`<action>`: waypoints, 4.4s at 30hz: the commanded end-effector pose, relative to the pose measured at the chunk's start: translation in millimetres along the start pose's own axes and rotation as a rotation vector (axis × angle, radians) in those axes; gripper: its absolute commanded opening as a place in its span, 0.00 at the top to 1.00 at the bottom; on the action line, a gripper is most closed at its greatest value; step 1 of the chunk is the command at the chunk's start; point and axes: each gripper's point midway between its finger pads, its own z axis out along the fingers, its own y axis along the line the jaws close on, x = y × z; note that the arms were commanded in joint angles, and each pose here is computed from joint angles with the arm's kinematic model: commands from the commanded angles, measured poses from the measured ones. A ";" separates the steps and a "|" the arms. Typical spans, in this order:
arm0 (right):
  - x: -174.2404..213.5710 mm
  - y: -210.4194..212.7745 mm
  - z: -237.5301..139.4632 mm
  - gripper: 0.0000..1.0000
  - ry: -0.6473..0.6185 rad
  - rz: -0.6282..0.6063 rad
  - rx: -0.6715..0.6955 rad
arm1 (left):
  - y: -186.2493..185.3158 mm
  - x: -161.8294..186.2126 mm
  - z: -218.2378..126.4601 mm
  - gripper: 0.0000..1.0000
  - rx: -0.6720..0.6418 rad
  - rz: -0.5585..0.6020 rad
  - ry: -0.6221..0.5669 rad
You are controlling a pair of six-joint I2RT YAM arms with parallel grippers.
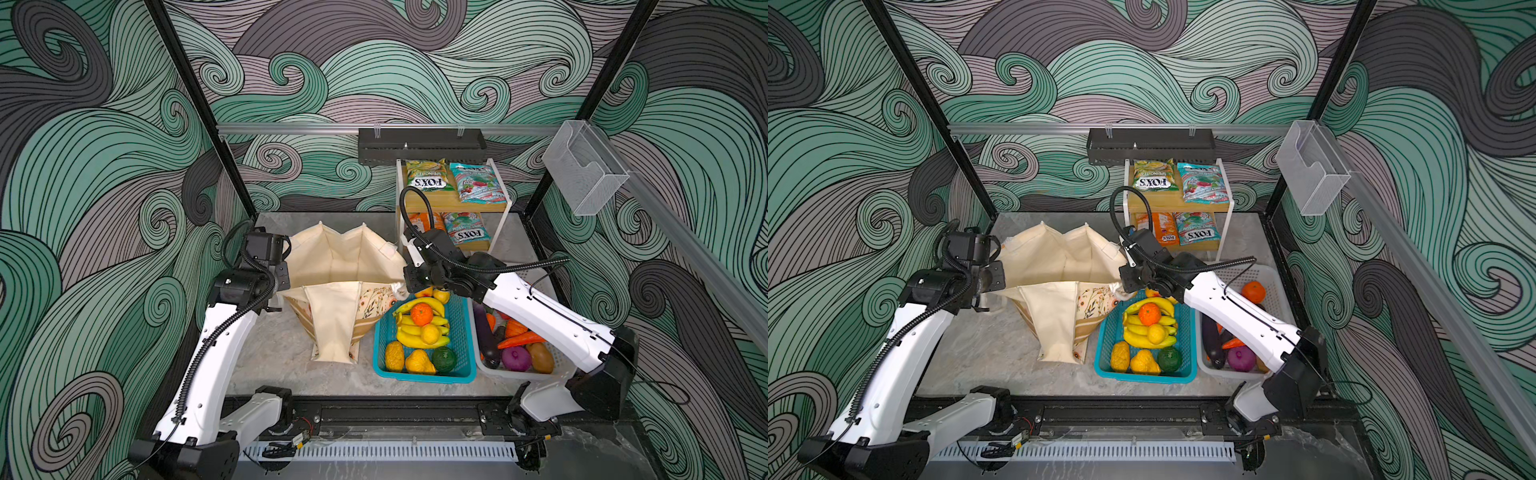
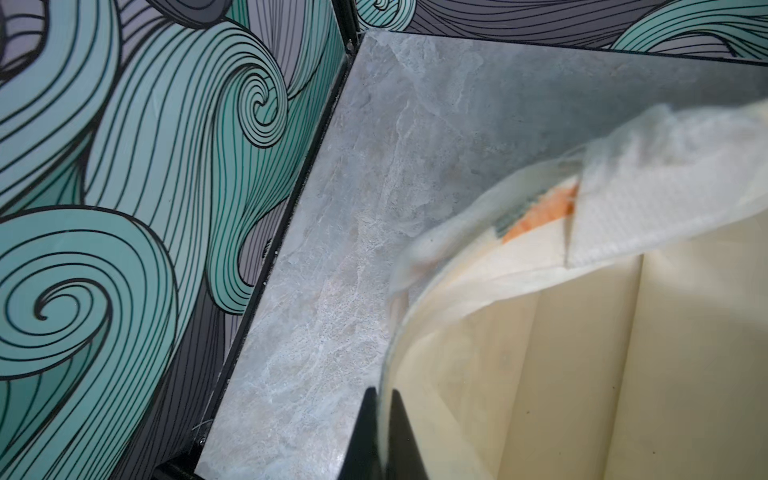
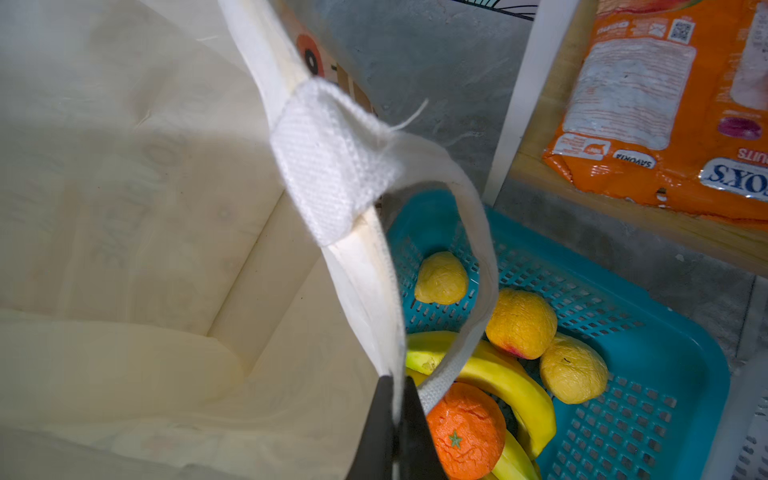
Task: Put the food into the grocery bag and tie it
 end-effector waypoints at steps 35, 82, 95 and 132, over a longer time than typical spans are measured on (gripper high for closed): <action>-11.8 42.7 -4.3 0.28 -0.091 0.010 -0.216 | -69.4 8.9 6.3 1.00 0.419 0.000 -0.037; -187.6 -138.7 -99.6 0.12 -0.350 0.344 0.040 | -52.5 5.7 0.6 1.00 0.350 0.005 -0.104; -194.5 -162.6 -67.8 0.26 -0.320 0.371 0.136 | -53.5 7.2 2.3 1.00 0.351 0.008 -0.094; -194.3 -131.0 -92.7 0.34 -0.383 0.368 -0.006 | -51.2 5.3 -2.5 1.00 0.352 0.005 -0.119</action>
